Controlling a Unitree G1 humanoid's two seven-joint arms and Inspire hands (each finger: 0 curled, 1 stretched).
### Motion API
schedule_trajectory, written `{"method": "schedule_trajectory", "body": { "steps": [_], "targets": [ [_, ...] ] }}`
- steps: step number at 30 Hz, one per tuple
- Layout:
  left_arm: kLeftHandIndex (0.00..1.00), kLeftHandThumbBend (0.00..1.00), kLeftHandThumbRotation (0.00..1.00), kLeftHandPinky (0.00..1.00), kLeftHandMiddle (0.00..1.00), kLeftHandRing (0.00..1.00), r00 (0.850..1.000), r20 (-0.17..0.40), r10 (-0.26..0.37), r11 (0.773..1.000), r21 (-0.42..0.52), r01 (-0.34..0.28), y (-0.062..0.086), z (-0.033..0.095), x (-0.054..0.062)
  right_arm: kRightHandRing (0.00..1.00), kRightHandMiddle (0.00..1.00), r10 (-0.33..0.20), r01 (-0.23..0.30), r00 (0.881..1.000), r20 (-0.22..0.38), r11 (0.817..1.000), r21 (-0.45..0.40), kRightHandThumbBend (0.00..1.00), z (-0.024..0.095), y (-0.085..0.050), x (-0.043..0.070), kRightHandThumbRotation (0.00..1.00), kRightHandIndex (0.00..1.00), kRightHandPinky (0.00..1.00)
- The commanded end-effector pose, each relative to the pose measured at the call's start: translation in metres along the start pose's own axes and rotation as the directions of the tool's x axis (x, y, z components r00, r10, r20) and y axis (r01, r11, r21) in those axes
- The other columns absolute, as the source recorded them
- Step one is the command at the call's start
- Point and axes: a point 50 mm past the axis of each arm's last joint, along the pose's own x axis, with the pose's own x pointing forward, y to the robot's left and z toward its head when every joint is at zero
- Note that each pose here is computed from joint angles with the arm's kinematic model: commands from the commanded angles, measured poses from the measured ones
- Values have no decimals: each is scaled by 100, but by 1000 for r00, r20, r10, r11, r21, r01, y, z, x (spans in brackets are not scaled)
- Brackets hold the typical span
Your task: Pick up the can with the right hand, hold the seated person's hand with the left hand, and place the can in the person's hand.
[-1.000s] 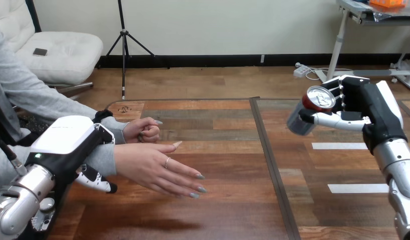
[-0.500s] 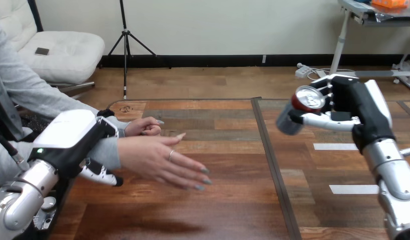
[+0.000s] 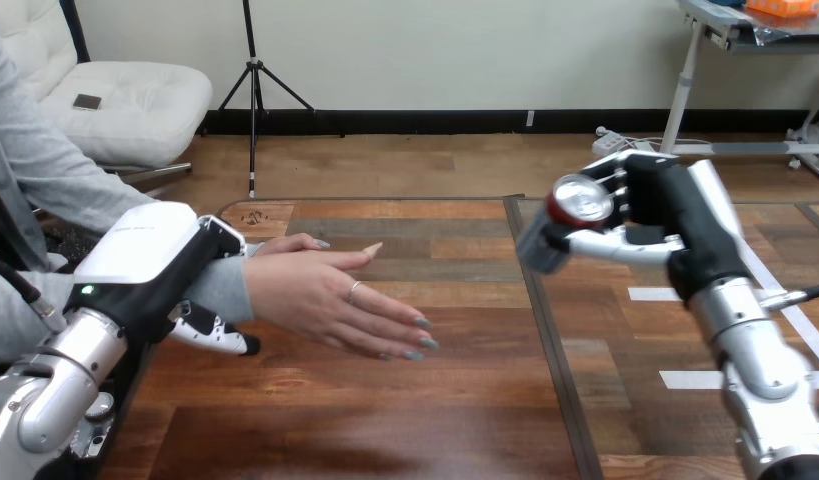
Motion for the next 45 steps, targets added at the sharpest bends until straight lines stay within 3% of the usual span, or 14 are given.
{"method": "schedule_trajectory", "body": {
  "steps": [1,25,45],
  "targets": [
    [26,86,0,17,26,21,976,100,195,981,-27,-194,40,21,18,37,43,-20,20,993,113,1000,1,72,26,1,15,0,45,33],
    [25,81,0,16,25,20,965,141,221,975,-45,-217,46,32,25,36,42,47,-53,988,150,998,39,70,30,33,20,0,45,32],
    [25,80,0,16,25,20,961,159,227,973,-66,-219,43,39,30,35,41,105,-113,979,173,993,41,71,39,58,25,0,44,31]
  ]
}}
